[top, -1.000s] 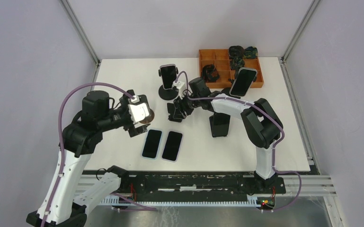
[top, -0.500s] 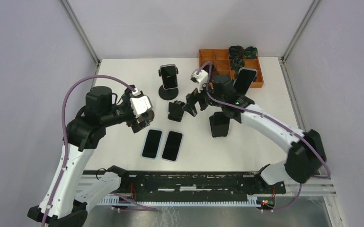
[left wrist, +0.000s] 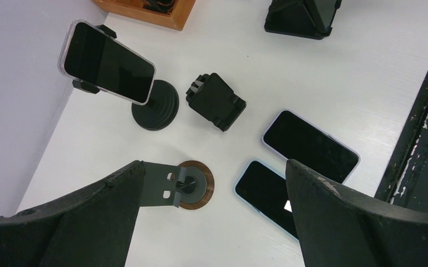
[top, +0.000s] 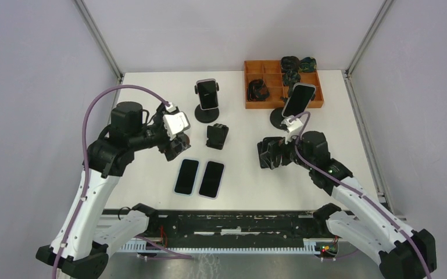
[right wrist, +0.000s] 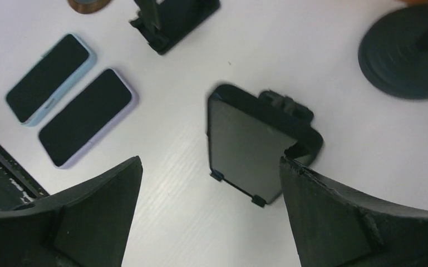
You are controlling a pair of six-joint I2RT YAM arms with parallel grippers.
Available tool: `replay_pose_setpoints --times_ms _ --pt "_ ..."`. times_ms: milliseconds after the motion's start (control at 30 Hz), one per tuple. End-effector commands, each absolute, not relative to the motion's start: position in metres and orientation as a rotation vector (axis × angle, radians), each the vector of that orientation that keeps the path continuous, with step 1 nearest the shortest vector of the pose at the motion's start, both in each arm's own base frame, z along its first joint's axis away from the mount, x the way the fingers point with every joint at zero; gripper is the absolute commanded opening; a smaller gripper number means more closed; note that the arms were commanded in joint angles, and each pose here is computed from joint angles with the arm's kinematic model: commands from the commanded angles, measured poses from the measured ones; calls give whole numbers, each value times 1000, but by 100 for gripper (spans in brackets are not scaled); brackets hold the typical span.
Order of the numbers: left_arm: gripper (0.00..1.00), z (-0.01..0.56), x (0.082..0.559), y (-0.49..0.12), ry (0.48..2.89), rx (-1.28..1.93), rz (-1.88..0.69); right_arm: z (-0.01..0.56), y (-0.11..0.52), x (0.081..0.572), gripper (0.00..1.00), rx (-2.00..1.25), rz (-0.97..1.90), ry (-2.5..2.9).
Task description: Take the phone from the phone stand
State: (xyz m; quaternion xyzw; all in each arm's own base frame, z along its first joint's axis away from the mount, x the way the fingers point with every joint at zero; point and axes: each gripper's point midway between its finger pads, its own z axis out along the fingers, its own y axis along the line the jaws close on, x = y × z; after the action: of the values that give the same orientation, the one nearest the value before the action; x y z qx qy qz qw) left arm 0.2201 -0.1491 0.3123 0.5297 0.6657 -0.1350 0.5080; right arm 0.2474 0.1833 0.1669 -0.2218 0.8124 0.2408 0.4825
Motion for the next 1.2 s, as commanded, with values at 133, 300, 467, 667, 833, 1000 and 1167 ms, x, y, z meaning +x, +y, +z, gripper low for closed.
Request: replay_pose_setpoints --times_ms 133,300,467,667,833,1000,1167 --pt "100 324 215 -151 1589 1267 -342 149 142 250 98 -304 556 1997" --pt "100 324 215 -151 1586 1271 -341 143 137 256 98 -303 539 2035" --pt "100 316 213 -151 1606 1283 -356 119 146 256 98 -337 667 2056" --pt "100 309 207 -151 1628 1314 -381 115 168 259 98 -387 843 1998" --pt "100 301 198 -152 1636 1359 -416 113 180 258 84 -401 938 1969" --pt "100 298 192 -154 1632 1392 -446 95 183 251 65 -389 983 1992" --pt "100 298 187 -157 1617 1420 -477 86 182 247 54 -379 990 2009"
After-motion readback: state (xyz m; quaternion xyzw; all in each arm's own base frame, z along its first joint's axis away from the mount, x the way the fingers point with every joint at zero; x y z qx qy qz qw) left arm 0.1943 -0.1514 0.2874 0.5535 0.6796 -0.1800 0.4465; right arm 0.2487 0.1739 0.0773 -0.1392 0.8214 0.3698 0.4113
